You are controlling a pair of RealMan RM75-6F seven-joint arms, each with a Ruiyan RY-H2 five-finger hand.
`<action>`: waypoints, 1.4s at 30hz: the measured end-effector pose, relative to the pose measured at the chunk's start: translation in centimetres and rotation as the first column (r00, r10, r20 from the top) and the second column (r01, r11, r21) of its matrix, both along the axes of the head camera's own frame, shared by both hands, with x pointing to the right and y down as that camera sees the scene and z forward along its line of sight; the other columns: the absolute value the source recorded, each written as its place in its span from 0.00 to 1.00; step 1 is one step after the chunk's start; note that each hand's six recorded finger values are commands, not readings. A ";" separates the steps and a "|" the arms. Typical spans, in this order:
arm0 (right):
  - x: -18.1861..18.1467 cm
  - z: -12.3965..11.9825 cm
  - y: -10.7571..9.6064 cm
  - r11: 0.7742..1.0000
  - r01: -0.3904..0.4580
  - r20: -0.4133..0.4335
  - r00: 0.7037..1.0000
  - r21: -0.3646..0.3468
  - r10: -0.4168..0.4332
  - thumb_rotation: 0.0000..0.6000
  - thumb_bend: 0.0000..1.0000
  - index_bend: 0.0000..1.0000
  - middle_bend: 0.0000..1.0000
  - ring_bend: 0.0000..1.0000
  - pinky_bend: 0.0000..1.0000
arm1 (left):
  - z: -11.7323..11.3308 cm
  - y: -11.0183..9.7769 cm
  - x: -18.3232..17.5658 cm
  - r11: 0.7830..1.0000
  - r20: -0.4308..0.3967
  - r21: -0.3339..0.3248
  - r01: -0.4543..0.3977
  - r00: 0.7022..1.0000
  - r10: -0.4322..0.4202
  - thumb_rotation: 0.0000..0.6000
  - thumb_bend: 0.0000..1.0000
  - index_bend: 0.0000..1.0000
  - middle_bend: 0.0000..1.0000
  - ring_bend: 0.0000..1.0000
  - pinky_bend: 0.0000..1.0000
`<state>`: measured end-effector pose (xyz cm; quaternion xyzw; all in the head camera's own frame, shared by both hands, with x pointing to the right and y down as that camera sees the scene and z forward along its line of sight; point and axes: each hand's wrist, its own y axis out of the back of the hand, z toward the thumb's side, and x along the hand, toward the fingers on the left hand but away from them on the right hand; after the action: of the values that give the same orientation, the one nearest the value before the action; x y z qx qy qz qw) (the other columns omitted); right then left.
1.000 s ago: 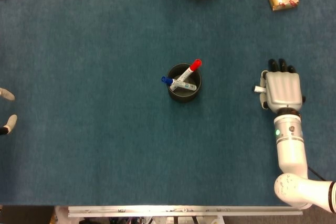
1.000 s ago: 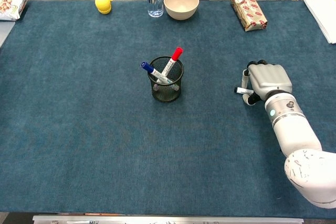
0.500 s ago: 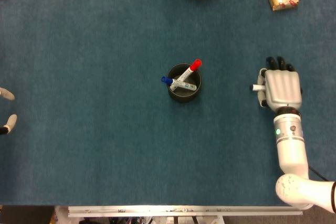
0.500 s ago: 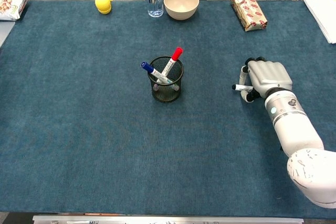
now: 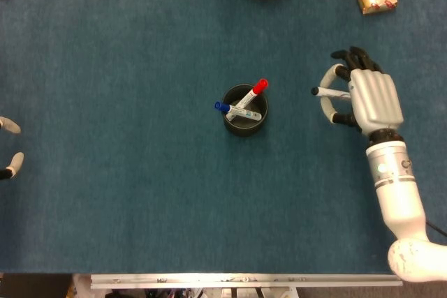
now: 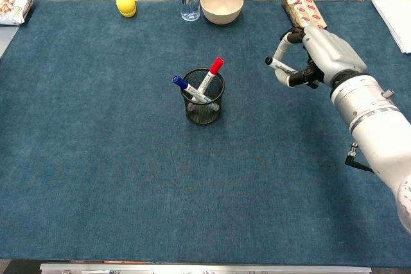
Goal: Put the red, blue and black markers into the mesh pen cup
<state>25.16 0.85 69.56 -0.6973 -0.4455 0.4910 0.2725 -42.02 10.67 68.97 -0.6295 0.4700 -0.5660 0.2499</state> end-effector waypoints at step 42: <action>-10.6 -0.3 1.1 0.973 0.229 0.694 0.700 0.010 -0.172 1.00 0.44 0.67 0.23 0.09 0.19 | -0.1 0.4 -0.9 1.000 0.003 -0.002 0.020 1.000 -0.020 1.00 0.29 0.40 0.06 0.01 0.00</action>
<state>14.59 1.94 69.30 -0.8839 -0.4169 0.1803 0.1117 -42.91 11.08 68.86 -0.6240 0.4754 -0.5700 0.2445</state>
